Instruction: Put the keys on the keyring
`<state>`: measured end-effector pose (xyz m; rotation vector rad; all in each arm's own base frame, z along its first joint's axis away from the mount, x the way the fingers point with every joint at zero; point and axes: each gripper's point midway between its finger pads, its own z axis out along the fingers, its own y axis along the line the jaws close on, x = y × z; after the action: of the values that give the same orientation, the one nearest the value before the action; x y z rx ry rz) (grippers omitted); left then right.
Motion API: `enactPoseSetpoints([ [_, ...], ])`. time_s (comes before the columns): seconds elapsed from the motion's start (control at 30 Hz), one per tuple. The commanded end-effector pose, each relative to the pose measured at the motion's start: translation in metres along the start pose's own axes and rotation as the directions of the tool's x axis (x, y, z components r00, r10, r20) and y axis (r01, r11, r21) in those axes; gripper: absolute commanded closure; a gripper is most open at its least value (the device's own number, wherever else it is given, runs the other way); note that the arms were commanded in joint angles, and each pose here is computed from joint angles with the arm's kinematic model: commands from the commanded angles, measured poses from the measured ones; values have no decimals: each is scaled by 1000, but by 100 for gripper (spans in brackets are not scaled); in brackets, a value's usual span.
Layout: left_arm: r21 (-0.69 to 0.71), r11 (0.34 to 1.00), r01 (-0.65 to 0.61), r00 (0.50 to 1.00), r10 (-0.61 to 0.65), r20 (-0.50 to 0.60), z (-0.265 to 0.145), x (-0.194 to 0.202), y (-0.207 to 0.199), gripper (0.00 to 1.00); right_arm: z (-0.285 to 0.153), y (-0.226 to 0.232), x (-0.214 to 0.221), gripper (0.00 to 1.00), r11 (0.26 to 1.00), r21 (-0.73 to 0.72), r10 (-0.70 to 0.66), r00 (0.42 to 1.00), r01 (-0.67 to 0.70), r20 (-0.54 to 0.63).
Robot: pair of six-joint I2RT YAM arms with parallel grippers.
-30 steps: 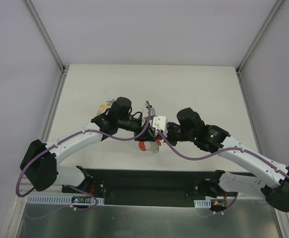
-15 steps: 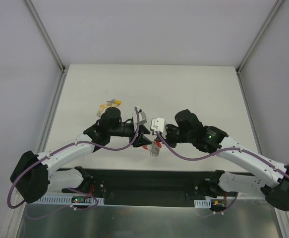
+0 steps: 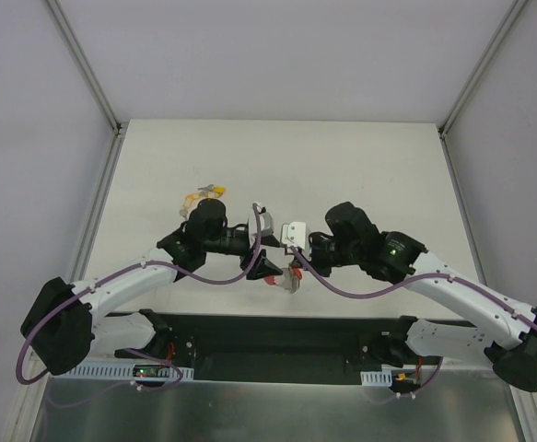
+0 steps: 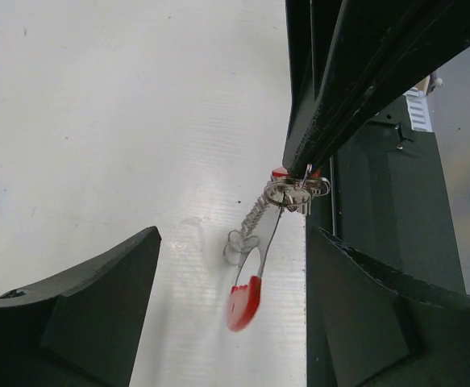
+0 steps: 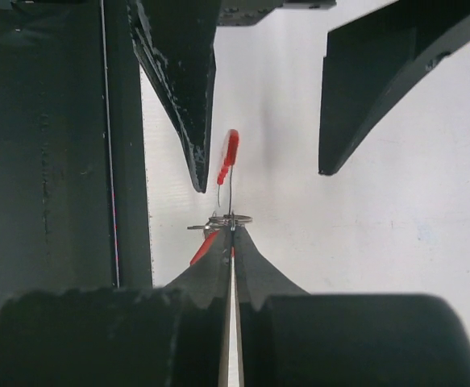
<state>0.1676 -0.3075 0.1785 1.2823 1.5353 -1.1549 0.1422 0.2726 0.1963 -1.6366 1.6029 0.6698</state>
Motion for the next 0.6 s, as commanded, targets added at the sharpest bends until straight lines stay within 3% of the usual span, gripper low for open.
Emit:
enactPoseSetpoints([
  [0.0,100,992,-82,995,77,59,4,-26,-9,26,-9,3,-30,99,998,-37,-52,995,55,80],
  [0.37,191,974,-121,992,110,68,14,-30,-22,30,-5,5,-36,99,996,-74,-52,995,59,86],
  [0.57,214,971,-111,993,100,59,15,-27,-26,50,-4,4,-37,99,995,-74,-53,995,59,84],
])
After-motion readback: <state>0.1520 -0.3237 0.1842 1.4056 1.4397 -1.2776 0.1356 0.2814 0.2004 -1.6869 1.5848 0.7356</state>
